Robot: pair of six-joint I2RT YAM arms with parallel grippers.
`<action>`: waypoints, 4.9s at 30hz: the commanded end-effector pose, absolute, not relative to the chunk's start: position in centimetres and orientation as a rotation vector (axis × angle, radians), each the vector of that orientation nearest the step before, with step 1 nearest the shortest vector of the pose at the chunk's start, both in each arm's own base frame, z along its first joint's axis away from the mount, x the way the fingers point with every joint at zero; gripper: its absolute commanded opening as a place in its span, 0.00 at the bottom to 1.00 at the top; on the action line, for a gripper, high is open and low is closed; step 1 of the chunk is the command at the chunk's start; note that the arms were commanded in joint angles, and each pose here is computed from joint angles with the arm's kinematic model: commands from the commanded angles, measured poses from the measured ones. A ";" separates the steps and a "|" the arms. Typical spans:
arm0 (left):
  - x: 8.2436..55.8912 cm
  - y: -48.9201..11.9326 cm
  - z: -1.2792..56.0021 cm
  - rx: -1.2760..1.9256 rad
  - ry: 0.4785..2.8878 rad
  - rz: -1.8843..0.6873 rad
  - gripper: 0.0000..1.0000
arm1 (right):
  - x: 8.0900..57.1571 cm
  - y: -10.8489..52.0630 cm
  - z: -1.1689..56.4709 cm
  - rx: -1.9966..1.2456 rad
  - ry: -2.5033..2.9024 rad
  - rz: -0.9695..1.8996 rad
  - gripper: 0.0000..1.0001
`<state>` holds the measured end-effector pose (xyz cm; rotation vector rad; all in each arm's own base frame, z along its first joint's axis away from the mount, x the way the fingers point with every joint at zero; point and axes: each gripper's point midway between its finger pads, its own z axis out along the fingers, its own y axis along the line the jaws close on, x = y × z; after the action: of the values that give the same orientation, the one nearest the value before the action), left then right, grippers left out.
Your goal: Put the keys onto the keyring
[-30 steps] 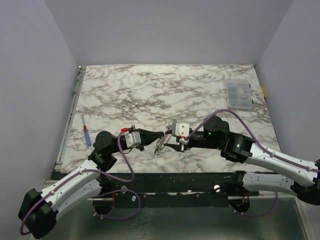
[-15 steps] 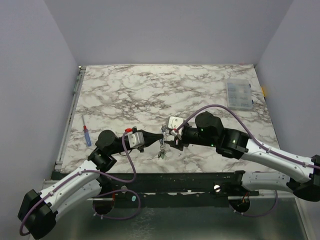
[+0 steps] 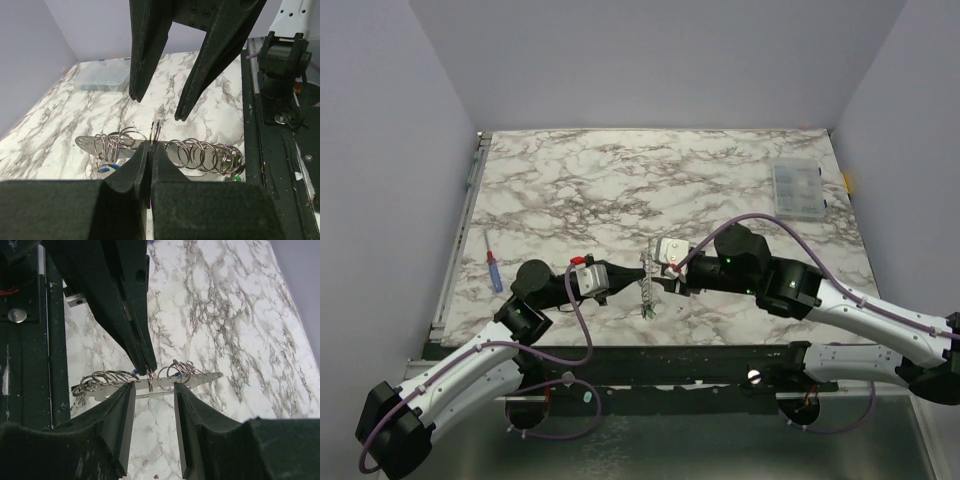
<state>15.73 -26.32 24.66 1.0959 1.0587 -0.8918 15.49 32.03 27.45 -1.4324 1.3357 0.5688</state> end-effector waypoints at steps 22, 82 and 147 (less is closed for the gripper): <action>15.5 -26.4 26.0 1.102 1.024 -0.893 0.00 | 15.5 33.9 26.6 -1.554 1.297 0.573 0.34; 14.8 -26.3 26.3 1.121 0.997 -0.897 0.00 | 15.9 33.4 23.9 -1.606 1.358 0.524 0.01; 13.8 -27.0 27.5 1.139 0.891 -0.950 0.00 | 12.5 32.4 30.1 -1.312 0.990 0.744 0.01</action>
<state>13.62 -27.01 26.13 1.1560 0.9303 -0.9742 13.00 31.91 27.47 -1.3513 1.0666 0.6996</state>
